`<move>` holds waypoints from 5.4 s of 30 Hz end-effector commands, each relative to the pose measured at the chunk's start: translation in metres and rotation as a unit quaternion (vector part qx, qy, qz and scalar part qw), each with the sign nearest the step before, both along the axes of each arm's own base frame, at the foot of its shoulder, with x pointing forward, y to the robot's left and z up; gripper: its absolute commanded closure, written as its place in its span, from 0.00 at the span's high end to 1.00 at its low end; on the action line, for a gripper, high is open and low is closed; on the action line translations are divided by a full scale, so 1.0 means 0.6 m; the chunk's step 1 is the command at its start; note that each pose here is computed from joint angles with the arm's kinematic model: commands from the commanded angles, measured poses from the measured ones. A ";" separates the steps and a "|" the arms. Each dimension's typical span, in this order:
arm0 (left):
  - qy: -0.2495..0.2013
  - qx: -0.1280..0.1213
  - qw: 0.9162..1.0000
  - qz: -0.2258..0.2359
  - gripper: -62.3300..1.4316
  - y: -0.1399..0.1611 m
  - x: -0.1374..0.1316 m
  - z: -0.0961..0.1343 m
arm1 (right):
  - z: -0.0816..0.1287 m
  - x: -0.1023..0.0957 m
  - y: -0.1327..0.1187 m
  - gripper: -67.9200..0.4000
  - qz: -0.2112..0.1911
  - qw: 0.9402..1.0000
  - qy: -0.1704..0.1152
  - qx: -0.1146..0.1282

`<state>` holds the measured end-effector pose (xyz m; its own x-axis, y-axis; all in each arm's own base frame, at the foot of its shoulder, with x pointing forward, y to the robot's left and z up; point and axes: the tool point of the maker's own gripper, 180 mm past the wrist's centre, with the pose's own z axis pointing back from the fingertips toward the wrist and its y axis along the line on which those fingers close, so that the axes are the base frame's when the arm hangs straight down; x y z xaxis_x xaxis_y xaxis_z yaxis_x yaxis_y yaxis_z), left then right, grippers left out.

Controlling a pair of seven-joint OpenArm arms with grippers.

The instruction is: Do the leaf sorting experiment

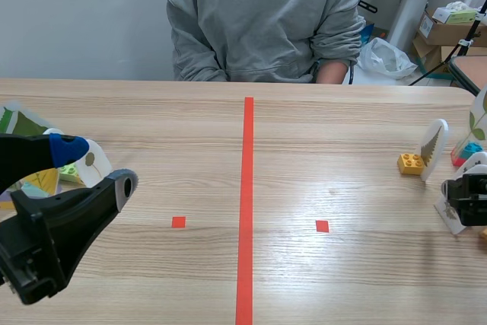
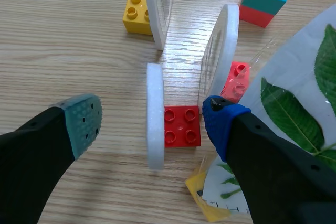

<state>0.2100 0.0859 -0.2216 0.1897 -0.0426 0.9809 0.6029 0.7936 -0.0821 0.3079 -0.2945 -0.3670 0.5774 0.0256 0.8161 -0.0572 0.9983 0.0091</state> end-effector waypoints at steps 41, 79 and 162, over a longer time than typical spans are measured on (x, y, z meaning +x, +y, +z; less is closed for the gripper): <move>-0.012 -0.013 1.000 -0.001 0.75 -0.006 0.001 0.013 | 0.217 -0.092 0.241 0.79 0.315 0.945 -0.088 -0.021; -0.012 -0.014 1.000 -0.001 0.75 -0.006 0.001 0.013 | 0.211 -0.113 0.322 0.79 0.377 0.920 -0.101 0.012; -0.010 -0.008 1.000 -0.003 0.75 -0.004 0.003 0.010 | 0.214 -0.114 0.323 0.79 0.379 0.920 -0.101 0.018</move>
